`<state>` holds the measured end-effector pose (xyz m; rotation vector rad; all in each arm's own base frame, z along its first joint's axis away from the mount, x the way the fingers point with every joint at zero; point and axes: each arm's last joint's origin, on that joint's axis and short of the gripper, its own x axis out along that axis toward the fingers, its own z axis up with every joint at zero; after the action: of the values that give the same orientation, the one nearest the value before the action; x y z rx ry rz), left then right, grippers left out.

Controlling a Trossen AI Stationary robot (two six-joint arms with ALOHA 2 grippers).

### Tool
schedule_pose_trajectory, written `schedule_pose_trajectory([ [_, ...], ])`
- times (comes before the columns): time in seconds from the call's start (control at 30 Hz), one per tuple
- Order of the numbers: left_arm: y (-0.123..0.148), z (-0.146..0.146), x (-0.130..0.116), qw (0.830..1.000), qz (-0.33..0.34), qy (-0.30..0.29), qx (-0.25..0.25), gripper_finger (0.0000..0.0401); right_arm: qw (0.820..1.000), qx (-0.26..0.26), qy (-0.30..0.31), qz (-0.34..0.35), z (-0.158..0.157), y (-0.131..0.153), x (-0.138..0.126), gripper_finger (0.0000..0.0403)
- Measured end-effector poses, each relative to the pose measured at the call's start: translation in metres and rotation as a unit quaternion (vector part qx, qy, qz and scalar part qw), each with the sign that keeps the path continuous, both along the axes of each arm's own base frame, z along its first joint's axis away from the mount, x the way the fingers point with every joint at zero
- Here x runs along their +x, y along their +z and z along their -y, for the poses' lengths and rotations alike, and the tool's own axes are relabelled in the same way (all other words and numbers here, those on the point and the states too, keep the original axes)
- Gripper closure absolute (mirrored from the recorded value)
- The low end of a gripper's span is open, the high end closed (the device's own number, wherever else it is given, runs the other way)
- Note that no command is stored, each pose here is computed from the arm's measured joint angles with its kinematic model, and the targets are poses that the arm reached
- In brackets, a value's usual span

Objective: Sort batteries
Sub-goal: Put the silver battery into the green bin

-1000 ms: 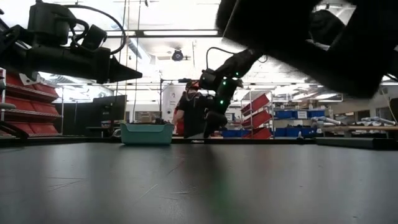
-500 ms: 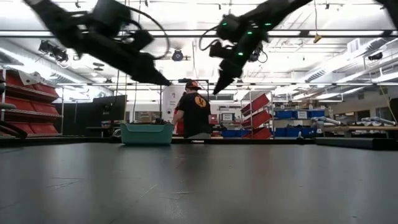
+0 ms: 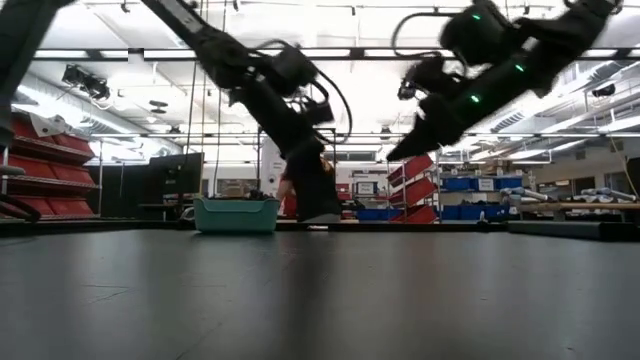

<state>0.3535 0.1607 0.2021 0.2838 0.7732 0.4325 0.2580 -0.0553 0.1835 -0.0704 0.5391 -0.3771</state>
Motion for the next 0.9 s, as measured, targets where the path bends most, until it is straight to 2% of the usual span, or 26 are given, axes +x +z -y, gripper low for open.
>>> schedule_pose_trajectory([
  [0.1,-0.001,-0.019,0.008,0.998,-0.056,-0.006,-0.009,0.0223,1.000,0.001,-0.011,0.020,-0.013,-0.016,-0.012,0.0388],
  [0.27,0.006,-0.051,-0.002,0.991,-0.129,0.001,-0.037,0.0223,0.999,-0.006,-0.026,0.038,-0.029,-0.030,-0.018,0.0390],
  [0.4,0.013,-0.078,-0.016,0.991,-0.100,-0.016,-0.087,0.0229,0.998,-0.014,-0.027,0.061,-0.037,-0.033,-0.017,0.0389],
  [0.5,0.008,-0.092,-0.023,0.990,-0.074,-0.012,-0.119,0.0235,0.997,-0.018,-0.018,0.075,-0.042,-0.034,-0.016,0.0389],
  [0.77,-0.013,-0.098,-0.003,0.988,-0.115,0.004,-0.103,0.0268,0.992,-0.032,-0.003,0.123,-0.049,-0.031,-0.010,0.0390],
  [0.9,-0.018,-0.104,0.004,0.987,-0.125,0.000,-0.097,0.0269,0.993,-0.030,-0.001,0.114,-0.050,-0.040,-0.008,0.0389],
])
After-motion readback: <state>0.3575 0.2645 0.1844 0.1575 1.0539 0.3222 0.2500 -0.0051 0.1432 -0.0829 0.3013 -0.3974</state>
